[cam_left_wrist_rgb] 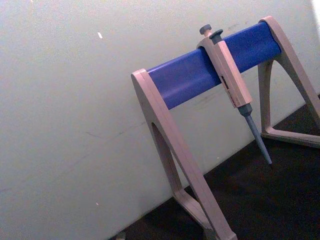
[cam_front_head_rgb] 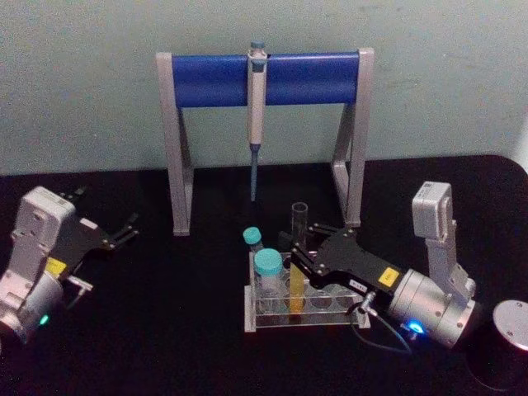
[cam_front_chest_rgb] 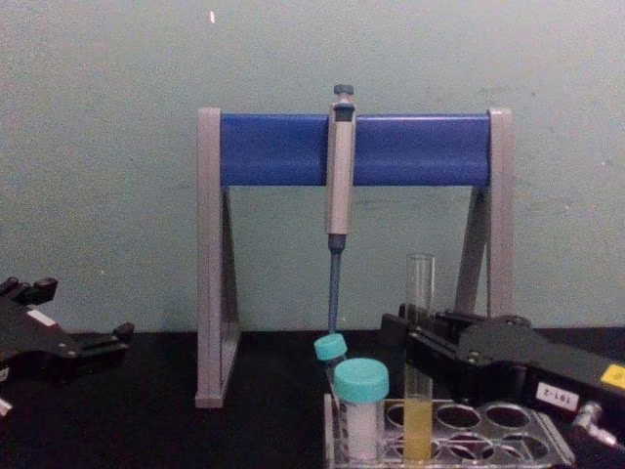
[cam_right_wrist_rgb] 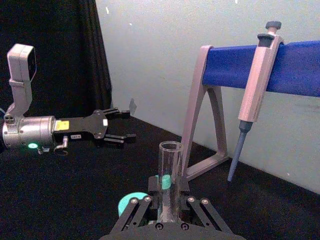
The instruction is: Pick up the test tube from the test tube rack, shake it, then place it back into the test tube rack.
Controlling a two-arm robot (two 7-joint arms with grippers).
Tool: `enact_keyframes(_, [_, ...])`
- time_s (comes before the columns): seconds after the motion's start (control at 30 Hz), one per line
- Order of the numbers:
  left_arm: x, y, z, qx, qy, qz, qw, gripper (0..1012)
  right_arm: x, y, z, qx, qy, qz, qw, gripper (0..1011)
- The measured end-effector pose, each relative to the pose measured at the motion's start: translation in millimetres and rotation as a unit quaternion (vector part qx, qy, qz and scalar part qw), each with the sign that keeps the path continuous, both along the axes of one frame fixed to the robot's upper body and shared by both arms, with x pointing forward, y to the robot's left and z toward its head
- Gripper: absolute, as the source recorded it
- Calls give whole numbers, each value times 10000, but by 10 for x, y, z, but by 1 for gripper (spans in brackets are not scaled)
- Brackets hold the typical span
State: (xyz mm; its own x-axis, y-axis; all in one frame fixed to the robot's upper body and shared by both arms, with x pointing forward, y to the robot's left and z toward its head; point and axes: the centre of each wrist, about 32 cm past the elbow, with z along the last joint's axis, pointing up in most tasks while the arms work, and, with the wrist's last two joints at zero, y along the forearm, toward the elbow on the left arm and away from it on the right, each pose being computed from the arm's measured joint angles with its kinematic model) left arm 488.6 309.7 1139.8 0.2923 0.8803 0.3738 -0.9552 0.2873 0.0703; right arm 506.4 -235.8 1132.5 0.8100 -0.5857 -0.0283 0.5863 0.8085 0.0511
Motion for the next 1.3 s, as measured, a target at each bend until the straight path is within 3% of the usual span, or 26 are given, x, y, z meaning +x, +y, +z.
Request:
enact_keyframes(1.0, [0,0,0,0,0,0,10000,1001,-4,0,-37,-23,71,-49,10000,238])
enact_keyframes(1.1, [0,0,0,0,0,0,10000,1001,-5,0,-38,-32,74,-48,10000,277])
enact_keyframes(1.3, [0,0,0,0,0,0,10000,1001,-5,-1,-38,-33,76,-47,10000,475])
